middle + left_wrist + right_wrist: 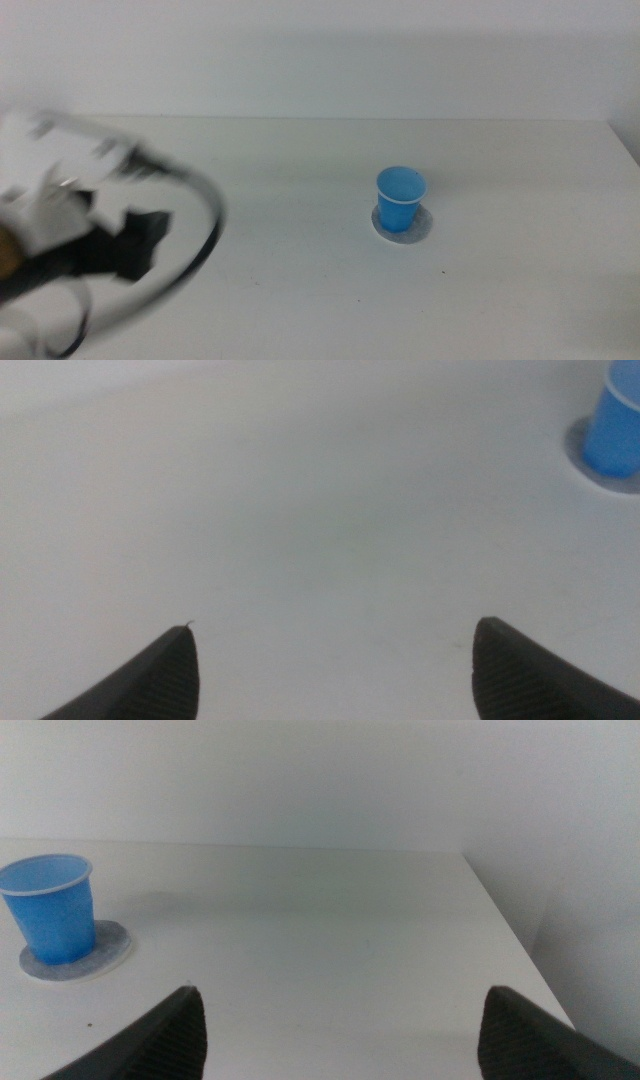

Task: Place an empty cup on a cup mat.

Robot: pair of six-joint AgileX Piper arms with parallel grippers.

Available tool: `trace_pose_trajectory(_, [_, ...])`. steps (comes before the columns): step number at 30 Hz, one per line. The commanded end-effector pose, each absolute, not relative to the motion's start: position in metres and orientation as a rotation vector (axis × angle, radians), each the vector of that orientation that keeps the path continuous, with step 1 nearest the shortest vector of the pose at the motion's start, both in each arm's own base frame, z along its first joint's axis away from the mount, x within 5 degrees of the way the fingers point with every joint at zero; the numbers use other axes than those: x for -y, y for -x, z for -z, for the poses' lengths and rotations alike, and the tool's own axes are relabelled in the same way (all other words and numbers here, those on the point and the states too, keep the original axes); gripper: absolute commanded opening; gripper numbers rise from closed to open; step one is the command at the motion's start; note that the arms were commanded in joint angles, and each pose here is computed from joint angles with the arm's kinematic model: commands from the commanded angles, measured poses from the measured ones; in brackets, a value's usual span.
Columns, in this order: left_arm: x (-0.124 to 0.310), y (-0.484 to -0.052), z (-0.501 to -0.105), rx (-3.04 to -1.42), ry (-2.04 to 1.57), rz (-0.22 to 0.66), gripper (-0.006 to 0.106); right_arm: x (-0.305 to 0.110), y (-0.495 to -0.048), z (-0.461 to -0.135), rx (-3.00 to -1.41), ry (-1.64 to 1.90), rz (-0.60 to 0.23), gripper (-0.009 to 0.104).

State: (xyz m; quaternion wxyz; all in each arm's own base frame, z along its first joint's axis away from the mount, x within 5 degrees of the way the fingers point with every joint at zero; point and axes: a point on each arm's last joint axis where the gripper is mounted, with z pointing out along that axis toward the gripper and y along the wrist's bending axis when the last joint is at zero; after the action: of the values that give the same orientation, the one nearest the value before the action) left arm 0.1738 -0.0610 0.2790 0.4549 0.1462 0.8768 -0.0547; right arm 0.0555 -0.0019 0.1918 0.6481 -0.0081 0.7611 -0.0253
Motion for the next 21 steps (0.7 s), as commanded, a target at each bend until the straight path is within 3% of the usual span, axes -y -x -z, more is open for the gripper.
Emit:
trace_pose_trajectory(1, [0.046, -0.153, -0.274, -2.032, -0.313, 0.126, 0.094, 0.002, -0.055, -0.192, -1.722, 0.025, 0.066, 0.093])
trace_pose_trajectory(13, [-0.001, -0.071, -0.205, -1.728, -0.031, -0.039, 0.094, 0.002, -0.055, -0.192, -1.722, 0.027, 0.064, 0.093])
trace_pose_trajectory(16, [-0.002, -0.064, -0.204, -1.617, 0.020, -0.025, 0.094, 0.002, -0.055, -0.192, -1.722, 0.027, 0.064, 0.093])
trace_pose_trajectory(21, [-0.003, -0.056, -0.205, -1.573, 0.097, 0.024, 0.094, 0.002, -0.055, -0.192, -1.722, 0.027, 0.064, 0.093])
